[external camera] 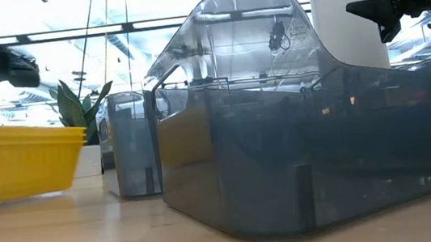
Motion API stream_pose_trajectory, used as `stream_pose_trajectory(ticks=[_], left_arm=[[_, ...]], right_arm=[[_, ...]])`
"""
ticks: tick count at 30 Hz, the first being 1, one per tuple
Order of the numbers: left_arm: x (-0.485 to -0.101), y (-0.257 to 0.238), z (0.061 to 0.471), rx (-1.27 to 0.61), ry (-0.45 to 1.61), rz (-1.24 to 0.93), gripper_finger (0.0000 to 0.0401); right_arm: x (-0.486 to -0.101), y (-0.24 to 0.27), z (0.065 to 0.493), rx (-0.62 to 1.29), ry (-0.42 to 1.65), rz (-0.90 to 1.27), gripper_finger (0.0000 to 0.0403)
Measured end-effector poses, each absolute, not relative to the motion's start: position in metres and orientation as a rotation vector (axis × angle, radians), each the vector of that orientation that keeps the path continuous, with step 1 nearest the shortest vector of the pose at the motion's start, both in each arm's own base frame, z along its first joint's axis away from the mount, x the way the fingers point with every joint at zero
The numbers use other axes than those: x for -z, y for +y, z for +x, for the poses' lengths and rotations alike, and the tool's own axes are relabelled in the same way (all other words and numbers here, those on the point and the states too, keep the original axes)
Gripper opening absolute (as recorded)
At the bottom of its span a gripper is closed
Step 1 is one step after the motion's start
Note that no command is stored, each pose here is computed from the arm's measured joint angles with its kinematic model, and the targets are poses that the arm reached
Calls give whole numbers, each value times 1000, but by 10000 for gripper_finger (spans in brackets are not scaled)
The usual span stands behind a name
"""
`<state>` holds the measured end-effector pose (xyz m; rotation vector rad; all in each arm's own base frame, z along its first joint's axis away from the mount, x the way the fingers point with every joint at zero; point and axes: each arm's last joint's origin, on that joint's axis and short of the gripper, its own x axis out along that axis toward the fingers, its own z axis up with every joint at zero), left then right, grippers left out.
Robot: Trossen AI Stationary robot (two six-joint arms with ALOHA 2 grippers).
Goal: Stack baskets on shelf by color
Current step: Put the stacked yellow bins on the shelf
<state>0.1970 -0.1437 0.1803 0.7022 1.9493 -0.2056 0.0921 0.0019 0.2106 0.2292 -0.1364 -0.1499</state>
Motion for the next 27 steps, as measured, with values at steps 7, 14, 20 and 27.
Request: stream_pose_trajectory(ticks=[7, 14, 20, 27], left_arm=[[-185, -144, 191, -5, 1963, 601, 70], [-203, -145, 191, -131, 1875, 429, 181], [-242, -145, 206, -366, 1603, 160, 199], [-248, -134, 223, -784, 1263, -337, 172]], right_arm=[[-211, 2, 92, 150, -136, 229, 160], [-211, 2, 92, 150, -136, 229, 160], [-211, 2, 92, 150, -136, 229, 160], [-211, 2, 92, 150, -136, 229, 160]])
